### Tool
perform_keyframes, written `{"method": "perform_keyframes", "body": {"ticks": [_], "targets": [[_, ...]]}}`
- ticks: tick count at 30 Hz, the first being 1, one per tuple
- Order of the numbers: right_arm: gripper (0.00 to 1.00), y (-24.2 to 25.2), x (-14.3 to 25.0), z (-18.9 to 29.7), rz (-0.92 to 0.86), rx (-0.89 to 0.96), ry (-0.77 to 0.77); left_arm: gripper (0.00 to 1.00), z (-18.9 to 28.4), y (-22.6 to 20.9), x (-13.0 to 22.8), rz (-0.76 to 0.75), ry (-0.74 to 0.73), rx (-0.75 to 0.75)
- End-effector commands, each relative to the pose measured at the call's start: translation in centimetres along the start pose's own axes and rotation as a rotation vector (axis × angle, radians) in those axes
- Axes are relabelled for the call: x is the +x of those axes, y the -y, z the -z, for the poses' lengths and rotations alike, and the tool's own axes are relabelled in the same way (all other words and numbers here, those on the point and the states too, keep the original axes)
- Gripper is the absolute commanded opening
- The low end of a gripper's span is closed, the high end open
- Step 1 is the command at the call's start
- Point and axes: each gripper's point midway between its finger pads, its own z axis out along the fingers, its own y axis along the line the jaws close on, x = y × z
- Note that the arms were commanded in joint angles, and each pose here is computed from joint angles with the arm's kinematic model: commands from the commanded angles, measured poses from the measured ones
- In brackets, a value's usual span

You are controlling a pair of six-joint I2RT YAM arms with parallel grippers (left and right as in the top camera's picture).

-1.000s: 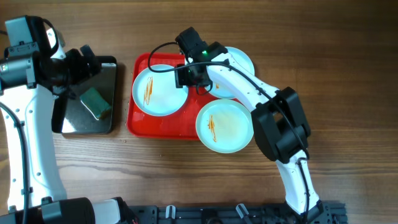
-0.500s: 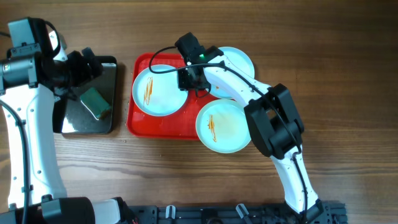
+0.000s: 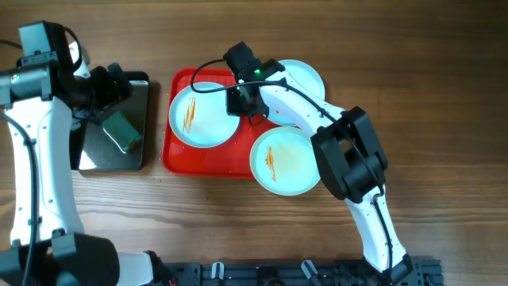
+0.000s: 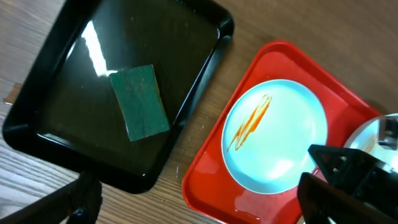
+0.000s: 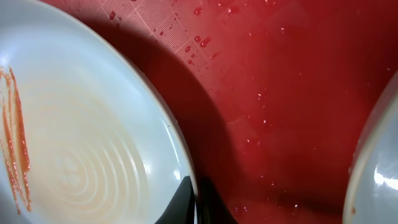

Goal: Clean dirty plates on tray and stack at the side
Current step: 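Move the left gripper to the green sponge in the black tray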

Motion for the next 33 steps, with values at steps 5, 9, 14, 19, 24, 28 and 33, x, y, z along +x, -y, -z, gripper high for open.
{"method": "perform_keyframes", "body": {"ticks": [5,9,14,19,24,28,33], "targets": [[0.04,1.0,1.3,-1.7,-0.024,0.046,-0.041,0.87,-5.4,-2.2,1.1,0.118,-0.150,-0.114],[0.04,1.0,1.2,-1.7,-0.024,0.046,-0.040,0.86,-8.5,-4.9,2.4,0.271,-0.218,-0.231],[0.04,0.9,1.0,-1.7,-0.022,0.040,-0.031,0.85,-11.6,-6.1,2.6,0.261,-0.197,-0.232],[0.04,0.8,1.0,-1.7,-0.022,0.038,-0.029,0.84,-14.5,-6.5,3.0,0.217,-0.147,-0.206],[0.04,0.8,0.9,-1.7,-0.022,0.037,-0.028,0.82,-16.1,-7.1,4.3,0.216,-0.148,-0.207],[0.04,0.8,0.9,-1.7,-0.021,0.037,-0.028,0.81,-17.0,-7.3,4.6,0.215,-0.128,-0.199],[0.04,0.8,0.9,-1.7,-0.021,0.037,-0.027,0.76,-17.6,-7.2,3.9,0.212,-0.088,-0.185]]}}
